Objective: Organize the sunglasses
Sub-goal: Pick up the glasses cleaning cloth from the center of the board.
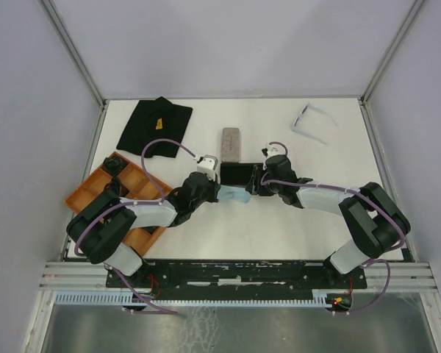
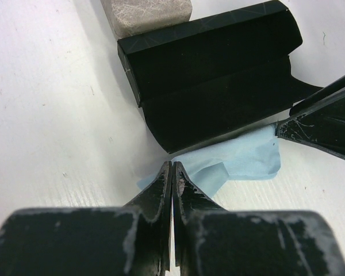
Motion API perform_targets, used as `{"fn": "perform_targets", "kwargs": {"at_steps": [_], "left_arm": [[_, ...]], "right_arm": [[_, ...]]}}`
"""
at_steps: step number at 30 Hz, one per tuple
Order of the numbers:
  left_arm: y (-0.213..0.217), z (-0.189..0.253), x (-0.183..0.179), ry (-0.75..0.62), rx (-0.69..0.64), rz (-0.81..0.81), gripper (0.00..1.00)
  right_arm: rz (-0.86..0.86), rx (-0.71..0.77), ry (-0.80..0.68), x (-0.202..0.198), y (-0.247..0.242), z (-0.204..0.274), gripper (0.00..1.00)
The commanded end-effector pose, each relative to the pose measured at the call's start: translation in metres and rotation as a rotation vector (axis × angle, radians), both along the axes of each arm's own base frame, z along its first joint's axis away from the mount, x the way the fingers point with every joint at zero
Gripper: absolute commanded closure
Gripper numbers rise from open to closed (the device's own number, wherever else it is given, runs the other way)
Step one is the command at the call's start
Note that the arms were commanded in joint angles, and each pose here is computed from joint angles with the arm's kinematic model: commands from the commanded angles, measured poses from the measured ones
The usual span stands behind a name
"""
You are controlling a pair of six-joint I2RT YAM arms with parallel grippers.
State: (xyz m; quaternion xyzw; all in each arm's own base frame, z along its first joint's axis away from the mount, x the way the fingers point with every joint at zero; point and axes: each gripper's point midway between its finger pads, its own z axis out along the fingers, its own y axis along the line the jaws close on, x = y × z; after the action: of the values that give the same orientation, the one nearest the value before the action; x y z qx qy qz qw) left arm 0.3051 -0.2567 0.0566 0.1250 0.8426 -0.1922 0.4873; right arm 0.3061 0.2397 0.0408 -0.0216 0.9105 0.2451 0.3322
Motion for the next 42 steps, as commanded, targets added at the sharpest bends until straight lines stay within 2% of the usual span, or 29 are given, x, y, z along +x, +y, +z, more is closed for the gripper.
{"fn": "perform_targets", "kwargs": {"at_steps": [1,8,15,24,33,42], "left_arm": [[0.001,0.01,0.007,-0.029,-0.027,0.026,0.97],[0.0,0.012,0.008,-0.035,-0.031,0.024,0.97],[0.0,0.012,0.007,-0.034,-0.031,0.022,0.97],[0.0,0.017,0.007,-0.043,-0.044,0.022,0.97],[-0.009,0.048,0.011,-0.088,-0.09,-0.001,0.97],[-0.02,0.044,0.038,-0.09,-0.056,0.018,0.97]], "right_arm": [[0.008,0.048,-0.046,0.012,0.013,0.01,0.54],[0.009,0.043,-0.032,0.011,0.013,0.008,0.57],[0.008,0.05,-0.032,0.01,0.013,0.01,0.8],[0.012,0.067,-0.052,0.01,0.014,0.021,1.0],[-0.026,0.088,-0.139,0.016,0.008,0.071,1.0],[-0.06,-0.024,-0.142,0.037,-0.002,0.073,1.0]]}}
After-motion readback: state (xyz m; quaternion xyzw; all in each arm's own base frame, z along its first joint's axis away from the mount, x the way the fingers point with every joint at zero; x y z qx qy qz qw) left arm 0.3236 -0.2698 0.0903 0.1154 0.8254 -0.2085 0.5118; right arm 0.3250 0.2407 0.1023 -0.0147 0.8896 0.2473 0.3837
